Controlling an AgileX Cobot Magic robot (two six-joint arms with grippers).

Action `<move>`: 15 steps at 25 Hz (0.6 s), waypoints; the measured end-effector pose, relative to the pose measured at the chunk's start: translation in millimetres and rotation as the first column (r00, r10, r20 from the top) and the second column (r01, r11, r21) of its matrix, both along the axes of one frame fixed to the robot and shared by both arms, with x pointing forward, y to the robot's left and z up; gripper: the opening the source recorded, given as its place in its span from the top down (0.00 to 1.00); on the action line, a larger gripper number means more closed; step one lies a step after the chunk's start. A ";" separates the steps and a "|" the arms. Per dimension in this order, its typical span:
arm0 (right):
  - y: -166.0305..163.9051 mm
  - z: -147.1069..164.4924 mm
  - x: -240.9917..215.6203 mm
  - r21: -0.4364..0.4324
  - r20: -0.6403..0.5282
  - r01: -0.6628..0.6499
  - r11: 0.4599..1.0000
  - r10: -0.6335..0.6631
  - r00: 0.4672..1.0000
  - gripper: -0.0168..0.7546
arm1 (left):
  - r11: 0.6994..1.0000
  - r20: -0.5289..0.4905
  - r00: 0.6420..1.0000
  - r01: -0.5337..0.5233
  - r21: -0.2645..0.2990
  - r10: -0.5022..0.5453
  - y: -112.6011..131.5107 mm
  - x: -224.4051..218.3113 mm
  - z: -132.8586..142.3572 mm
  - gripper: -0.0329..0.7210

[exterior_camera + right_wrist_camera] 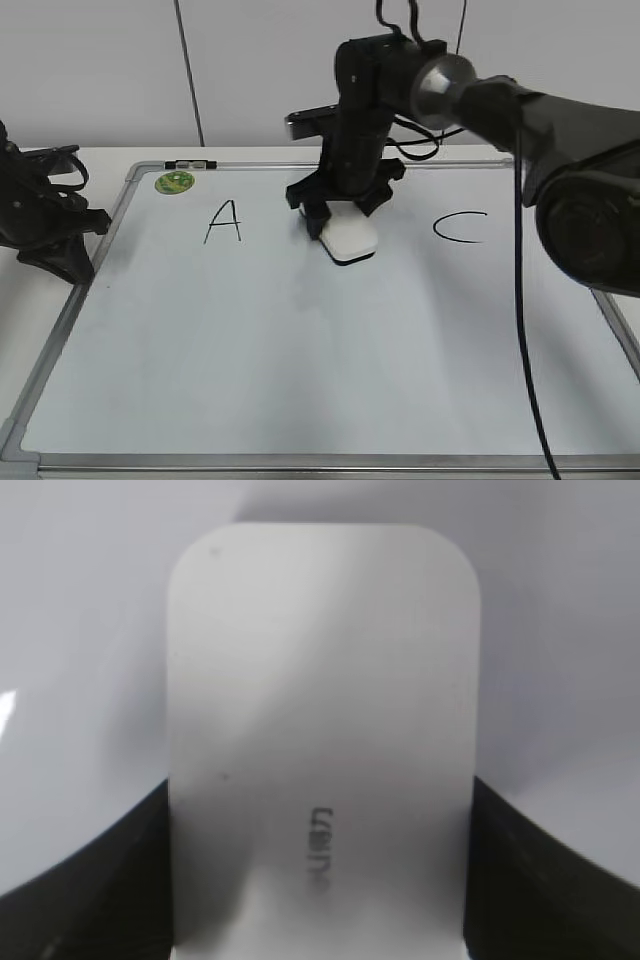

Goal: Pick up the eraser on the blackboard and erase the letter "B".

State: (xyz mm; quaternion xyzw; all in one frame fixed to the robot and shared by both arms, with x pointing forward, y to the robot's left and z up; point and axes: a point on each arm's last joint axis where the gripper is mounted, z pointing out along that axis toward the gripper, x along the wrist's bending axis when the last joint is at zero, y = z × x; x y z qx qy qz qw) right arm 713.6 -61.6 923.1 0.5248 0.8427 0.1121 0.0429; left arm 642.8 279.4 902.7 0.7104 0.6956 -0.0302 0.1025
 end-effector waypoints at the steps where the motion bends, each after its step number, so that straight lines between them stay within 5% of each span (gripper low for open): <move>1: 7.3 0.0 -3.9 0.001 -0.002 -0.015 1.000 0.015 1.000 0.26 | 1.000 -0.001 1.000 0.000 0.000 0.000 0.0 -0.1 0.0 0.94; 11: 20.7 9.5 -7.9 0.031 0.010 -0.040 0.999 0.040 0.999 0.26 | 1.000 -0.006 1.000 0.002 0.000 -0.002 0.0 -0.6 -0.1 0.94; 15: 16.8 37.3 -7.0 0.061 0.060 -0.036 0.997 0.032 0.998 0.26 | 1.000 -0.009 1.000 0.003 0.000 -0.003 0.0 -0.9 -0.1 0.94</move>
